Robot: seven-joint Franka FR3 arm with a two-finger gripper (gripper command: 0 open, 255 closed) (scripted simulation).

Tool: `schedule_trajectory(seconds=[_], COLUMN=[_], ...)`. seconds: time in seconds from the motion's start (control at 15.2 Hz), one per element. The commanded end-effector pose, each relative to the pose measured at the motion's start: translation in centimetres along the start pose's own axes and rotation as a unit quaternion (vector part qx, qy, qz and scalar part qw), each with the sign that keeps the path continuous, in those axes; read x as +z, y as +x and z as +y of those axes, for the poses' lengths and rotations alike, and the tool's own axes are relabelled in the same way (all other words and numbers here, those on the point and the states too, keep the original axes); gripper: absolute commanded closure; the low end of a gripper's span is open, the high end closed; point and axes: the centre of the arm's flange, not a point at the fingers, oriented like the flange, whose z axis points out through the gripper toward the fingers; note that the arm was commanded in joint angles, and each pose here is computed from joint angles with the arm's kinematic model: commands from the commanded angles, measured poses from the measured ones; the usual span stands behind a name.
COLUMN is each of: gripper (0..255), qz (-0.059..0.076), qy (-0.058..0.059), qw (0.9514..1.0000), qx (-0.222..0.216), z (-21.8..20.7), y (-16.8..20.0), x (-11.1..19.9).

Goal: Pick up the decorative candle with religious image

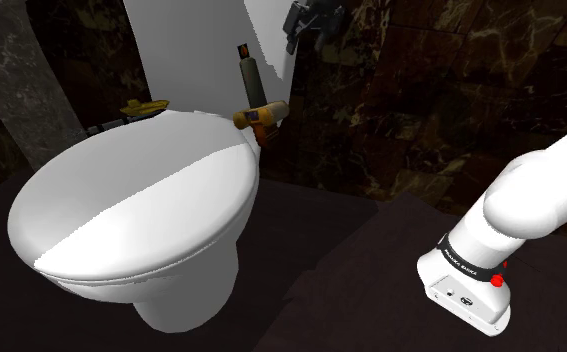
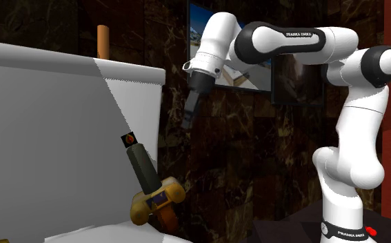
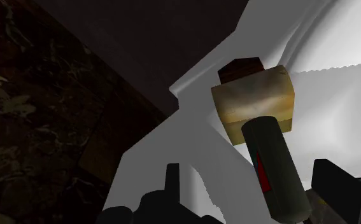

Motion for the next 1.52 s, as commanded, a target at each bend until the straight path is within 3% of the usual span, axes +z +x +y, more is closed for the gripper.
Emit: schedule_trajectory(seconds=[0.0,0.66,1.25,1.32,1.45], gripper=[0,0,0,255,255], qz=[0.008,0.043,0.043,0.043,0.043], qy=[-0.004,-0.026,-0.026,-0.026,-0.026], qw=[1.0,0.9986,0.9986,0.9986,0.9986], qx=[0.003,0.015,0.015,0.015,0.015], z=[-1.7,-9.2,-9.1,-9.1,-9.1], y=[1.8,10.7,9.4,9.4,9.4], x=[1.0,5.2,9.0,8.9,9.0])
